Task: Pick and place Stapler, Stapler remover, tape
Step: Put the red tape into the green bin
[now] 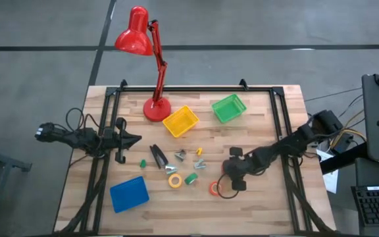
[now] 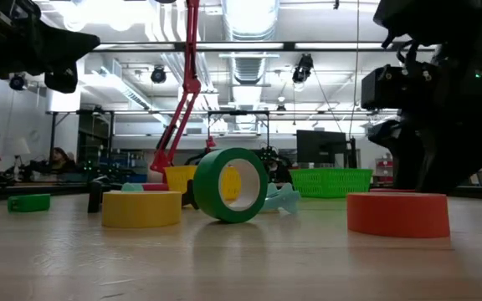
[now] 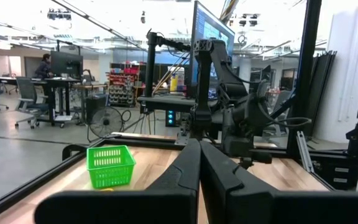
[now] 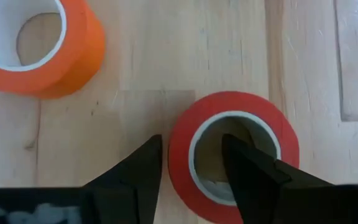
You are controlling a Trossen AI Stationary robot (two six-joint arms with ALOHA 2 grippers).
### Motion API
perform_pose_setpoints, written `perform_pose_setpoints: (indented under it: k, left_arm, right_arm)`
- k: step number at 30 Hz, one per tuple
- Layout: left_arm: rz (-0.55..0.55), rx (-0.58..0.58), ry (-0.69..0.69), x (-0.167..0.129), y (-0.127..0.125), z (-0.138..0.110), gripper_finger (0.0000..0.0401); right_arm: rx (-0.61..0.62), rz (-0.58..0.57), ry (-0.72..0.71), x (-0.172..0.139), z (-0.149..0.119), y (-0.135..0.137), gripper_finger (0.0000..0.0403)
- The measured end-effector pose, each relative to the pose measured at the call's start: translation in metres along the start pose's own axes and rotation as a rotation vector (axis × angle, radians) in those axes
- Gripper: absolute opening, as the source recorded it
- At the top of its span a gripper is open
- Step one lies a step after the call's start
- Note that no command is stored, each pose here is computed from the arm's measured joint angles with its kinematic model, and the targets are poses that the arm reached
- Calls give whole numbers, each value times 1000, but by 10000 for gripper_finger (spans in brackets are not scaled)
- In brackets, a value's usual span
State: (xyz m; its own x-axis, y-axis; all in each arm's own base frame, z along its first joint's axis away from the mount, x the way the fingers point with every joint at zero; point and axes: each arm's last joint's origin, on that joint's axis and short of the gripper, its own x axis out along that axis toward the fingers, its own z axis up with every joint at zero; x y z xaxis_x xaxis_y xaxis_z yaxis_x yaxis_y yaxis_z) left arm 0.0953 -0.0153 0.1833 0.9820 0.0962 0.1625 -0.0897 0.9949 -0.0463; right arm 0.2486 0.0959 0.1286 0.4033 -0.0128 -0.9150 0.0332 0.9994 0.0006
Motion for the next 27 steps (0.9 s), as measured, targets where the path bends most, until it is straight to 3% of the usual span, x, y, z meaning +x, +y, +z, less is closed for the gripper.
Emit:
perform_pose_setpoints:
  k: [6,16,27]
  left_arm:
    - [0,3,7,0,0,-1,7]
    - [0,5,14,0,0,-1,7]
    - [0,6,15,0,0,-2,7]
  right_arm:
    - [-20,-10,27,9,2,2,127]
    - [-39,-16,-67,-12,12,-7,48]
    - [-22,-52,-126,-26,19,-25,52]
